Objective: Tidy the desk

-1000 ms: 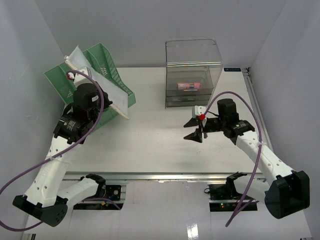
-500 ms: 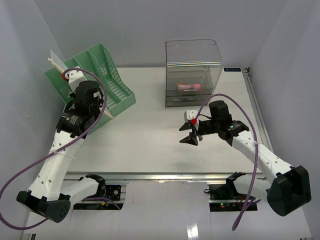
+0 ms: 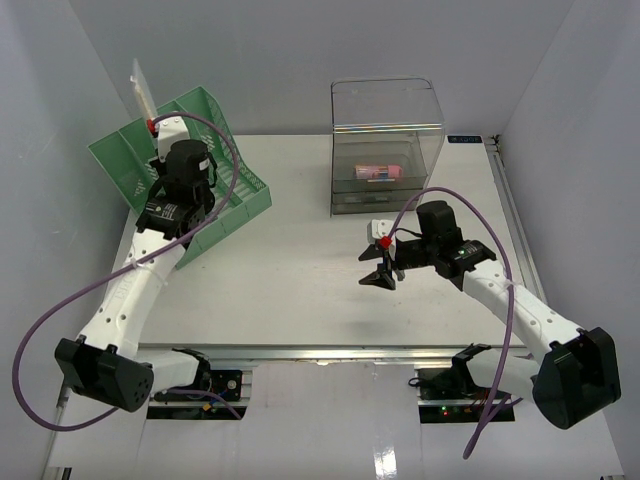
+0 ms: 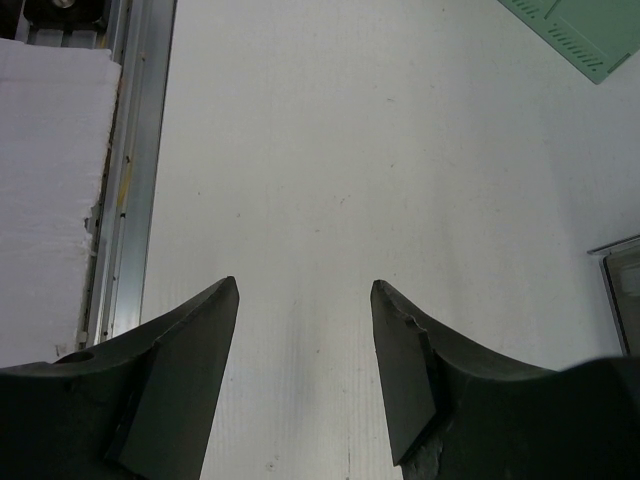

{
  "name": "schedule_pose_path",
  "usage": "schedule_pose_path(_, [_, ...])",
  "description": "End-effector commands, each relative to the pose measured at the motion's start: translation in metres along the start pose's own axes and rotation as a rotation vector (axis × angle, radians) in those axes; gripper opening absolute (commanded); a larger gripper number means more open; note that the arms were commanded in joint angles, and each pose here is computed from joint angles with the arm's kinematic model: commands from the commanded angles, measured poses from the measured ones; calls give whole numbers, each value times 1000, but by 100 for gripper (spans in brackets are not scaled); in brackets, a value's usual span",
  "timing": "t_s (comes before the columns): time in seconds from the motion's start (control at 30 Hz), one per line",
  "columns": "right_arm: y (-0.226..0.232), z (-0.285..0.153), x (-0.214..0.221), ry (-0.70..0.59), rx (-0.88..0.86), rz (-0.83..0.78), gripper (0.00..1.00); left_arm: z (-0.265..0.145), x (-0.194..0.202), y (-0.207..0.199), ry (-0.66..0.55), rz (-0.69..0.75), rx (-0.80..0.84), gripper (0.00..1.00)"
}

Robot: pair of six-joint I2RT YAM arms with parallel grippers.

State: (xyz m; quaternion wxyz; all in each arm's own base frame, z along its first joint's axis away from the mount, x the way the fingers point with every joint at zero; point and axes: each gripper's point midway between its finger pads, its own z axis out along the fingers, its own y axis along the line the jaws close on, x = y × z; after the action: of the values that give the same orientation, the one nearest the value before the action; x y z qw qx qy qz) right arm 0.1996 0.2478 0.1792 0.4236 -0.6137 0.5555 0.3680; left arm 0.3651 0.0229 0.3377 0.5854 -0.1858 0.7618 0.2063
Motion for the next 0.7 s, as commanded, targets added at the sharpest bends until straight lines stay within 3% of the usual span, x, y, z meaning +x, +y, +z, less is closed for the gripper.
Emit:
schedule_pose_path(0.0, [-3, 2, 0, -7, 8, -23, 63, 10, -32, 14, -88, -20, -50, 0])
schedule_pose_path(0.4, [-3, 2, 2, -4, 6, -21, 63, 27, -20, 26, -59, -63, -32, 0])
schedule_pose_path(0.67, [-4, 1, 3, -1, 9, -18, 63, 44, 27, -9, -34, -158, 107, 0])
